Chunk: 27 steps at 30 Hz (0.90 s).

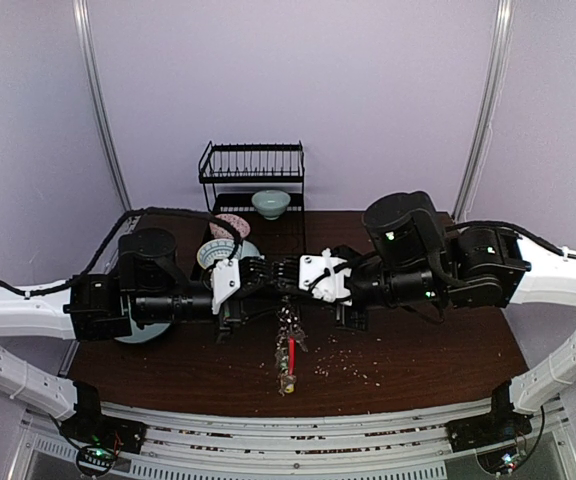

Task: Put the keys on the keyring

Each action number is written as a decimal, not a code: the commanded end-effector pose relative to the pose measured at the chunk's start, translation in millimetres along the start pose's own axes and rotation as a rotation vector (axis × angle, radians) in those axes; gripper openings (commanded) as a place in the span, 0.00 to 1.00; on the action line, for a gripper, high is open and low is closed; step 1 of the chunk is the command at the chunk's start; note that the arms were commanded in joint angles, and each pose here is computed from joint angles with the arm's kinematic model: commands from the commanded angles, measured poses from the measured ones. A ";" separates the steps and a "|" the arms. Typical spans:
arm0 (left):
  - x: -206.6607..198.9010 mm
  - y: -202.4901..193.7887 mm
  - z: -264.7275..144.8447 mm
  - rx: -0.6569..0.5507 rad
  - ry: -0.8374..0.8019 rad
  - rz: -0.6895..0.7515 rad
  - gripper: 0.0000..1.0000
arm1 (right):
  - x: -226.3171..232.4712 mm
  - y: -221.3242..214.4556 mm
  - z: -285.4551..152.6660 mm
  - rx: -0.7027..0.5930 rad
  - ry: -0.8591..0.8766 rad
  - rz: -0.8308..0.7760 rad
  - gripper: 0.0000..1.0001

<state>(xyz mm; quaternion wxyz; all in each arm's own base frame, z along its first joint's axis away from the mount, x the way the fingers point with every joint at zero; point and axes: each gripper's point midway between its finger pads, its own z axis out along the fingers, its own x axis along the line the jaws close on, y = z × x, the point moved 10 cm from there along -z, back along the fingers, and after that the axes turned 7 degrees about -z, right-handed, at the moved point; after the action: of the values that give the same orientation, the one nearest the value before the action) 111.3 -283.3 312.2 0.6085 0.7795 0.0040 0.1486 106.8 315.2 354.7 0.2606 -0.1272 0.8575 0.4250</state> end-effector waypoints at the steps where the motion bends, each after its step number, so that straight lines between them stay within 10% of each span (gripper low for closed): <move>1: 5.8 17.2 -1.4 -0.081 0.030 -0.004 0.14 | -4.5 9.7 -8.2 -0.063 -0.024 -0.001 0.00; 21: 8.7 15.9 -9.4 -0.100 0.100 0.007 0.00 | -2.0 6.3 -6.3 -0.084 -0.043 0.023 0.00; 27: 9.4 19.9 -20.6 -0.161 0.137 0.004 0.00 | -3.2 -1.2 -7.9 -0.143 -0.101 0.107 0.13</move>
<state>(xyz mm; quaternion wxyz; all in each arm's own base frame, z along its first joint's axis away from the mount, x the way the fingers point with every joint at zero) 110.2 -275.5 315.0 0.6230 0.7639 0.0157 0.1679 107.1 315.7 347.7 0.2657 -0.1109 0.8424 0.4555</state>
